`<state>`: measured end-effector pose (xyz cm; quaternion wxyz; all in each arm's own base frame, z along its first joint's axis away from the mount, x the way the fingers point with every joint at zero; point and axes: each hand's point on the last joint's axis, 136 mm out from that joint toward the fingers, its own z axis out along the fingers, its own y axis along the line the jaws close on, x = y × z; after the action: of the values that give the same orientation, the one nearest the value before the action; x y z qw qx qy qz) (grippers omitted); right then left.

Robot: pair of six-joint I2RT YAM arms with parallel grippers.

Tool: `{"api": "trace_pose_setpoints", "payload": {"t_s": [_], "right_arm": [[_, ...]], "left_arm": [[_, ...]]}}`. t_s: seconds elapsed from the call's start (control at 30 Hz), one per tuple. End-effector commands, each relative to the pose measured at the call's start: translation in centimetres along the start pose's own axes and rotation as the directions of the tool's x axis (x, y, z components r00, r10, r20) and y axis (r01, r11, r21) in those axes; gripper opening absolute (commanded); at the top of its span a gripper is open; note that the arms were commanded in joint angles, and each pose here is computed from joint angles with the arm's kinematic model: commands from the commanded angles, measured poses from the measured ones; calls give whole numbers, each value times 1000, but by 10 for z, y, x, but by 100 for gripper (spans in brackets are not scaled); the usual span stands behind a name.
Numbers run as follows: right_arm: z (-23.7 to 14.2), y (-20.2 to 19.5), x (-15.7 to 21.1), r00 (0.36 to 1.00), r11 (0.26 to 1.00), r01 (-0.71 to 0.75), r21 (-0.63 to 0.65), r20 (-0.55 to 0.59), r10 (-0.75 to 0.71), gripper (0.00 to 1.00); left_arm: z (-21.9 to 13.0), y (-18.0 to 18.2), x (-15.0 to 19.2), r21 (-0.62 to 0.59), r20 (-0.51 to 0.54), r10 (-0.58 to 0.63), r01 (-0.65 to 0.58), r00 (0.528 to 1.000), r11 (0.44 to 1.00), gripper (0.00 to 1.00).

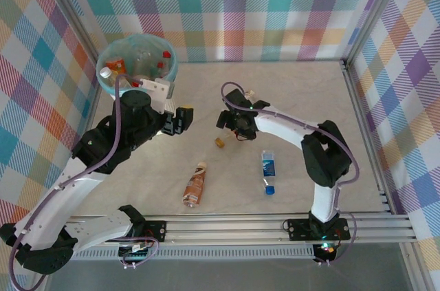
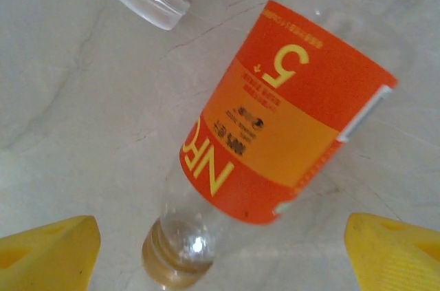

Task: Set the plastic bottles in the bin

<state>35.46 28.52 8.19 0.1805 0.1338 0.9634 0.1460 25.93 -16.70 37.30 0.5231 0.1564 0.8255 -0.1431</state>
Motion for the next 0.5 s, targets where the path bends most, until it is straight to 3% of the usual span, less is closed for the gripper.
{"api": "trace_pose_setpoints", "payload": {"t_s": [0.0, 0.23, 0.47], "right_arm": [[9, 2, -7, 999, 999, -40, 15, 10, 40, 92], [31, -13, -1, 998, 996, -60, 66, -14, 61, 89], [35, -22, 2, 997, 996, -67, 53, -41, 69, 73]], "left_arm": [[-4, 3, -2, -17, 21, 20, -20, 1000, 1000, 85], [-2, 15, 1, -90, 15, 12, -10, 1000, 996, 85], [0, 18, 2, -112, 7, 2, -2, 1000, 994, 85]]}}
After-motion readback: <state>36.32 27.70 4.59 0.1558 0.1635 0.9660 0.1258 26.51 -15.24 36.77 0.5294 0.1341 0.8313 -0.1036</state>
